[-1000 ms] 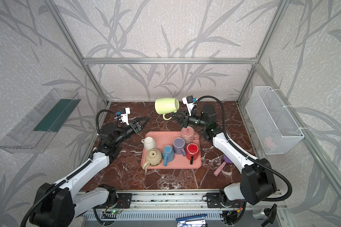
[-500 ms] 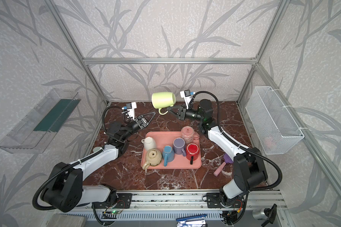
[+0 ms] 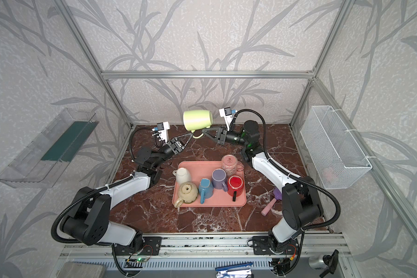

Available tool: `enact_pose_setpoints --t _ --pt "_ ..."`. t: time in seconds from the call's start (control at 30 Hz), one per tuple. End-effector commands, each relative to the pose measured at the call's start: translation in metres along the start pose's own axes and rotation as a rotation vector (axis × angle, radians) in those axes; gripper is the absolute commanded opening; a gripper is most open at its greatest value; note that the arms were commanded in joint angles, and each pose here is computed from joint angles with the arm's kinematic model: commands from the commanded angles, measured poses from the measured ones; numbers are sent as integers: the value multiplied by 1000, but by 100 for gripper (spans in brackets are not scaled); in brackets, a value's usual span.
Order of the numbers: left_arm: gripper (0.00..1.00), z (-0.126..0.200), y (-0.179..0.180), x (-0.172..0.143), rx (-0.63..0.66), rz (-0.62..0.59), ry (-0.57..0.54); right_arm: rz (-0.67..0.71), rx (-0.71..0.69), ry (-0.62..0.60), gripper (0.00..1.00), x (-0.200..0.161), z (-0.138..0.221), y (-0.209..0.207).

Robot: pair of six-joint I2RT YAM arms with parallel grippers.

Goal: Turn the mug right side up
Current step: Place the mug at the top-left of the table.

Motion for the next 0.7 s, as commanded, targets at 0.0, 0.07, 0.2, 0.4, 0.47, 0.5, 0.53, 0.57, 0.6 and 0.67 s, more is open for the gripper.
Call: enact_pose_setpoints --t 0.0,0.07,0.2,0.4,0.47,0.5,0.53,0.57,0.6,0.67 --pt "60 -7 -17 2 -95 -28 15 122 85 -66 0 22 -1 20" --pt "59 -9 -16 1 -102 -23 20 118 91 -61 0 20 -1 19" --pt "55 -13 -16 -1 -117 -16 27 108 98 -55 0 14 -3 19" --pt "49 -15 -18 -1 -123 -23 27 98 104 -50 0 8 -4 18" --pt "47 -15 -19 0 -122 -26 26 93 106 -45 0 4 -4 17" --pt "46 -16 -19 0 -122 -27 25 91 108 -44 0 4 -4 17" --pt "45 -16 -19 0 -120 -27 26 89 108 -42 0 2 -5 17" --pt "44 -16 -19 0 -120 -27 27 86 109 -41 0 1 -5 17" --pt "44 -16 -18 0 -118 -26 29 86 110 -41 0 0 -5 17" --pt "42 -16 -18 0 -117 -26 28 87 110 -43 0 -1 -4 17"
Point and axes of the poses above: each gripper's point midway between its finger pads, its own z axis back along the fingers, its own y axis along the line the jaws close on, x = y × z, the point moved 8 cm from there along z, back along the fingers, and after that the axes turned 9 degrees about z, right-handed, at the moved point
